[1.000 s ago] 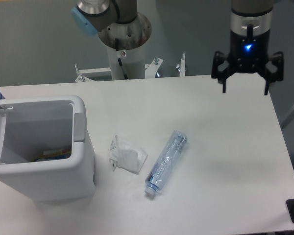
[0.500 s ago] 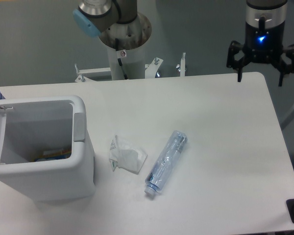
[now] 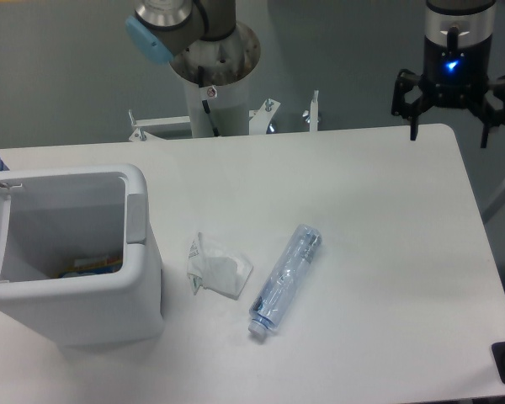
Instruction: Open the trash can
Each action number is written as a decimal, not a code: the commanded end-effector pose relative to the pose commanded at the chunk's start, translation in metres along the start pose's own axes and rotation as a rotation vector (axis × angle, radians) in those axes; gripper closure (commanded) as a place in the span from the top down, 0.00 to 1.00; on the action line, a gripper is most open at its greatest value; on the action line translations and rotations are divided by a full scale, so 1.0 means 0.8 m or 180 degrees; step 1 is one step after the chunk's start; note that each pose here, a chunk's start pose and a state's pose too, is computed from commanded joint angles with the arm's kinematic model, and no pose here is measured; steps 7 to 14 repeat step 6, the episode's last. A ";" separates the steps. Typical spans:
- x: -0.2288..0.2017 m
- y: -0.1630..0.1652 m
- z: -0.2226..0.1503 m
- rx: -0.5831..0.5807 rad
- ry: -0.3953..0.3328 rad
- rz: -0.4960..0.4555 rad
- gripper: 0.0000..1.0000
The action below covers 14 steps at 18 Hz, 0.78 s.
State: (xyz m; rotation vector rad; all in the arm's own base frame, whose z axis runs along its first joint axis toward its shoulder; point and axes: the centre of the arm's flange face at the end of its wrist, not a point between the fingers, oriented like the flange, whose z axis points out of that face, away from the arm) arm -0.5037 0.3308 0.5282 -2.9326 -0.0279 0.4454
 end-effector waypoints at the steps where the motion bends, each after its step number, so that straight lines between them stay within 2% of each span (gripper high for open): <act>1: -0.001 0.001 0.000 0.0003 0.0001 -0.0005 1.00; 14: -0.002 0.000 -0.004 0.0012 -0.0022 -0.0008 1.00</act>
